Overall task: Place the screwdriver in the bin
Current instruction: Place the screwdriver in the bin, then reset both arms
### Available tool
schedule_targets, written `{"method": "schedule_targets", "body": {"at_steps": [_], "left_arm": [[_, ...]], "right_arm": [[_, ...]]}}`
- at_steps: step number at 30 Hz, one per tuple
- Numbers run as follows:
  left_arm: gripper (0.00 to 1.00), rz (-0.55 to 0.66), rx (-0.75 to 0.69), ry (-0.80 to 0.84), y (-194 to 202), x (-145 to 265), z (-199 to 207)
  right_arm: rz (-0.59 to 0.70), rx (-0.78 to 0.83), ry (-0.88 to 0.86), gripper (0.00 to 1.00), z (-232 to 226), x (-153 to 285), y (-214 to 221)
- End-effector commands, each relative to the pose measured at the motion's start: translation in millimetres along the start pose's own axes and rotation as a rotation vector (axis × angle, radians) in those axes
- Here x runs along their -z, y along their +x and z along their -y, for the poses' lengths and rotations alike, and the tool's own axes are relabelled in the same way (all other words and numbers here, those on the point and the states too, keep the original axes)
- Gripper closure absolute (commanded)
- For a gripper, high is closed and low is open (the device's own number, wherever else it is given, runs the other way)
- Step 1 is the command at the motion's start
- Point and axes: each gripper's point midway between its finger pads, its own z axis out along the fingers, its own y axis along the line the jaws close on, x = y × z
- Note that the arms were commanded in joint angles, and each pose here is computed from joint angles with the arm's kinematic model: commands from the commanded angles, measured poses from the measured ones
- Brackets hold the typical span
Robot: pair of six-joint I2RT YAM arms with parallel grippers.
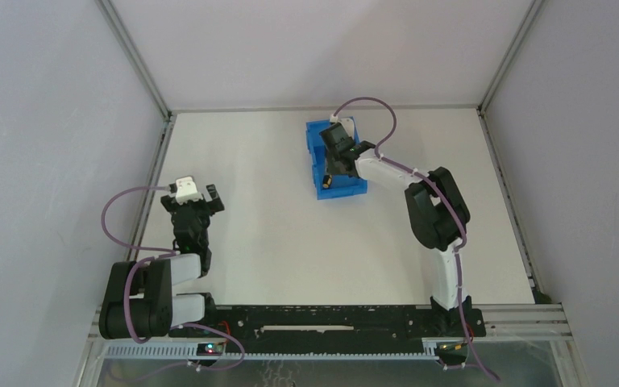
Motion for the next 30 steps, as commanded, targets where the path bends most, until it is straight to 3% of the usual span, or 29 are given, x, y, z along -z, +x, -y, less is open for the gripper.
{"method": "schedule_targets", "body": {"at_steps": [1,15,26,27,28,29,30], "left_arm": [[0.0,0.06,0.018,-0.004,-22,-8,2],[0.0,0.06,0.018,-0.004,-22,-8,2],[0.0,0.06,0.018,-0.005,-22,-8,2],[0.0,0.06,0.018,-0.005,-22,-8,2],[0.0,0.06,0.018,-0.005,-22,-8,2],[0.0,0.059,0.018,-0.005,-22,-7,2],[0.0,0.06,0.018,-0.005,-22,-8,2]], "right_arm": [[0.148,-0.021,-0.024,0.48,-7,53,-57],[0.338,-0.006,-0.053,0.5,-6,174,-125],[0.435,-0.002,-0.089,0.52,-4,232,-148],[0.438,0.001,-0.089,0.47,-4,234,-149],[0.444,0.003,-0.086,0.33,-3,237,-149],[0.45,0.006,-0.083,0.1,-2,240,-150],[0.455,0.007,-0.077,0.02,-1,242,-151]]}}
